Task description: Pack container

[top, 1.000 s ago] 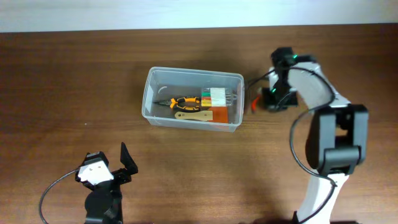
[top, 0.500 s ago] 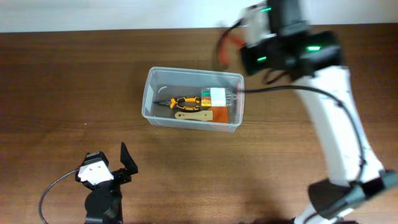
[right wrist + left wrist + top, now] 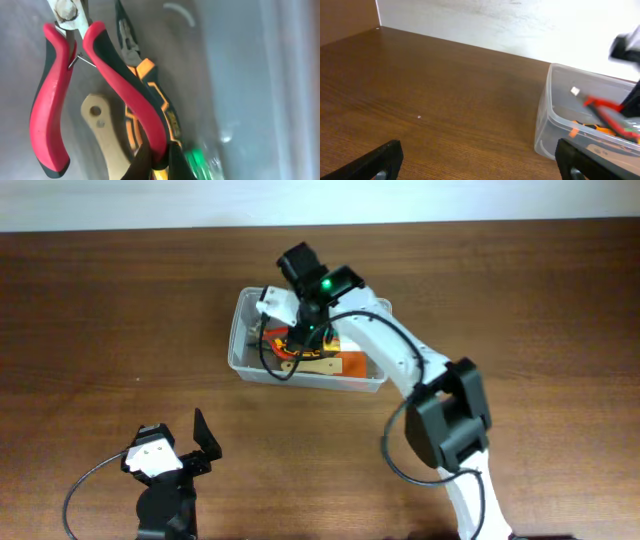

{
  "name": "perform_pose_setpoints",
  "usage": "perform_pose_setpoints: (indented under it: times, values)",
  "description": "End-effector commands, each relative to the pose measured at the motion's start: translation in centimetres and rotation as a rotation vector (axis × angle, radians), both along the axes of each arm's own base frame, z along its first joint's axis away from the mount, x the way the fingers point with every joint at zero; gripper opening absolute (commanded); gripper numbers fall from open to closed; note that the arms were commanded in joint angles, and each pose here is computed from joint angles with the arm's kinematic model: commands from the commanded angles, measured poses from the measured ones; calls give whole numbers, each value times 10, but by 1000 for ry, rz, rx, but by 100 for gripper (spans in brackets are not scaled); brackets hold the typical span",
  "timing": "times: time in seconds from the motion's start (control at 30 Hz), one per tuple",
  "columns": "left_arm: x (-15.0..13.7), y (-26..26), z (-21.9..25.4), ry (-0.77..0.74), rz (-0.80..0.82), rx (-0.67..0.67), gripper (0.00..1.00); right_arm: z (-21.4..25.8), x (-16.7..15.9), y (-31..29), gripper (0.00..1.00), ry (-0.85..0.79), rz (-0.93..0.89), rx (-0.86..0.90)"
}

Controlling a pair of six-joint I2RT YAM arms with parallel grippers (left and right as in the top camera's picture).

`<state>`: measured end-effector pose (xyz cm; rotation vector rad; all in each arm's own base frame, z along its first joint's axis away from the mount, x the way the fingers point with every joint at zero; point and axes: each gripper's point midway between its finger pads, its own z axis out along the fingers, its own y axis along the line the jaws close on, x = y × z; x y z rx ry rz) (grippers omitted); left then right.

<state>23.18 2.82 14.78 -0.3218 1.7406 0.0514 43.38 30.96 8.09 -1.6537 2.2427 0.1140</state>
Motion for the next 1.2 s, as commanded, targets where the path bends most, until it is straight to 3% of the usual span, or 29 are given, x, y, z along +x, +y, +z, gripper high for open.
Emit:
perform_pose_setpoints:
  times: [0.0, 0.07, 0.13, 0.2, 0.27, 0.43, 0.57, 0.73, 0.83, 0.93, 1.03, 1.17]
  values:
    - [0, 0, -1, 2, -3, 9, 99, -23, -10, 10, 4, 33, 59, -24]
    - [0, 0, -1, 2, -3, 9, 99, -27, -18, 15, 4, 49, 74, -35]
    - [0, 0, -1, 2, -3, 9, 99, -28, -28, 21, 14, 61, 96, -46]
    - [0, 0, -1, 2, -2, 9, 99, -24, -36, 26, 47, 60, 108, -59]
    - [0, 0, -1, 2, -3, 9, 99, -14, -37, 24, 72, 32, 39, -92]
    - [0, 0, -1, 2, -3, 9, 99, 71, -7, -28, 99, -249, -352, -235]
    - [0, 0, -1, 2, -3, 9, 99, 143, 9, -65, 99, -344, -618, -84]
    - [0, 0, -1, 2, -2, 9, 99, 170, 24, -116, 99, -262, -806, 87]
    - [0, 0, -1, 2, -2, 9, 99, 158, 37, -166, 80, -172, -1066, 157]
    - [0, 0, -1, 2, -2, 9, 99, 129, 42, -210, 54, -35, -1301, 200]
    - [0, 0, -1, 2, -2, 9, 99, 92, 43, -237, 29, 111, -1445, 219]
    - [0, 0, -1, 2, -2, 9, 99, 56, 38, -249, 10, 217, -1503, 188]
